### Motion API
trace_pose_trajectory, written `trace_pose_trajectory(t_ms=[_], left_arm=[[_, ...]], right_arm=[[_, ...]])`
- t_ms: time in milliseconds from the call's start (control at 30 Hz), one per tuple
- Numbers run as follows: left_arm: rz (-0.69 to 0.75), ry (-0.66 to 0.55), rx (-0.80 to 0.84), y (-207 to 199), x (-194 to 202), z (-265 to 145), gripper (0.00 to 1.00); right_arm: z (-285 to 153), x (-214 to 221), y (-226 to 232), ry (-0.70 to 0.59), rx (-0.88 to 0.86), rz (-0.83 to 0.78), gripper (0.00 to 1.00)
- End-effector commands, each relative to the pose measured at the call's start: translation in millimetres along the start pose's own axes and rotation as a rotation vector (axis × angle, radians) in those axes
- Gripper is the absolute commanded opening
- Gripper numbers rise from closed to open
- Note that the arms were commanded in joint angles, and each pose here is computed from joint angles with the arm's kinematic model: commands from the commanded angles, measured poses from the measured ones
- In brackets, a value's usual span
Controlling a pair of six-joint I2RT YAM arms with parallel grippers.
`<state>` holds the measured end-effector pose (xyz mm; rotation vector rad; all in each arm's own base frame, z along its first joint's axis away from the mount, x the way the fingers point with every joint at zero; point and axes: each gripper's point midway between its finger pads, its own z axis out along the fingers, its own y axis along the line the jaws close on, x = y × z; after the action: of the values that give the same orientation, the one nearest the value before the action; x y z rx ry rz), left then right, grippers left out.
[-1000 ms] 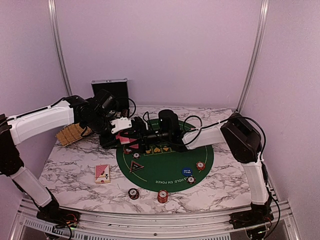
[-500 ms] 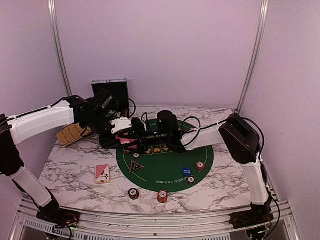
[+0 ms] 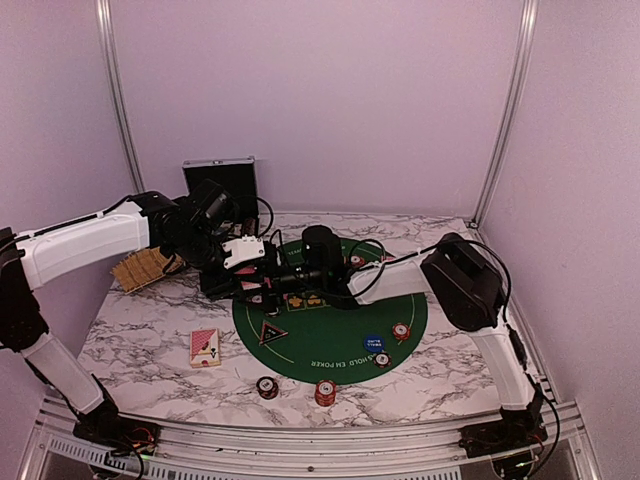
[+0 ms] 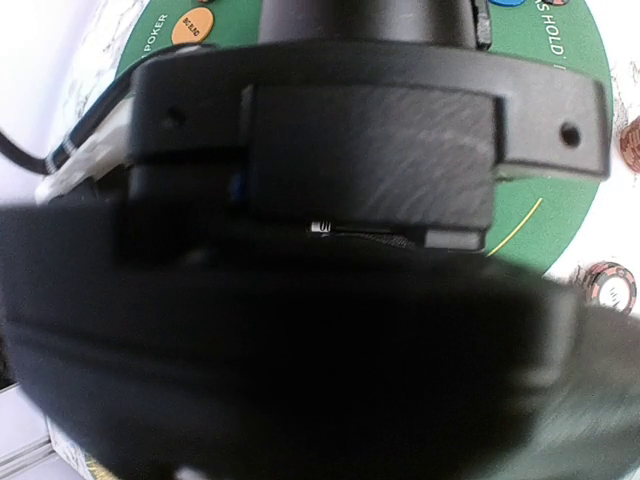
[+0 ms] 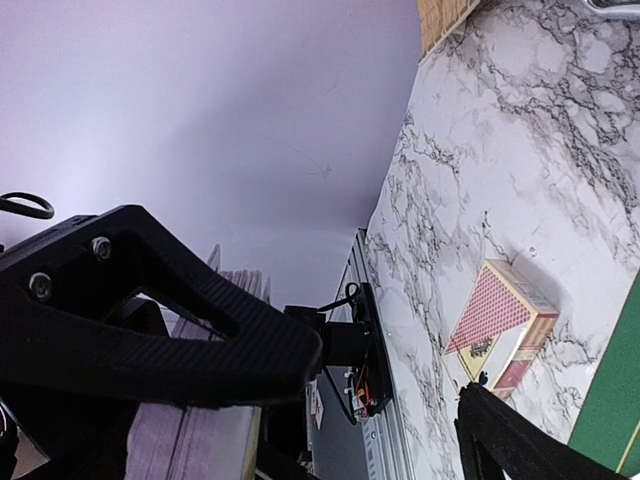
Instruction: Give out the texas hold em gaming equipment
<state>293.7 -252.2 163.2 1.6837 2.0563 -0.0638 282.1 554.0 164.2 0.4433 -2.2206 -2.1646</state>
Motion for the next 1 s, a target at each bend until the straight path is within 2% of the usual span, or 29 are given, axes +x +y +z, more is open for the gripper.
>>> trace_pose_trajectory(t_ms=[0, 267, 433, 833, 967], left_arm=[[0.0, -0.026, -0.008, 3, -10, -2, 0.0], [0.004, -0.026, -0.007, 2, -10, -3, 0.0], [0.005, -0.028, -0.013, 3, -10, -5, 0.0], [0.006, -0.025, -0.015, 2, -8, -6, 0.0], [0.009, -0.022, -0.016, 2, -7, -6, 0.0]], right_arm=[[12, -1, 11, 0.022, -0.039, -0.027, 0.98], [13, -2, -5, 0.032, -0.008, -0.004, 0.95], [-6, -13, -13, -0.018, 0.019, 0.007, 0.9], [-40, -24, -4, -0.081, 0.022, -0.007, 0.81], [-42, -23, -1, -0.083, 0.031, -0.023, 0.81]])
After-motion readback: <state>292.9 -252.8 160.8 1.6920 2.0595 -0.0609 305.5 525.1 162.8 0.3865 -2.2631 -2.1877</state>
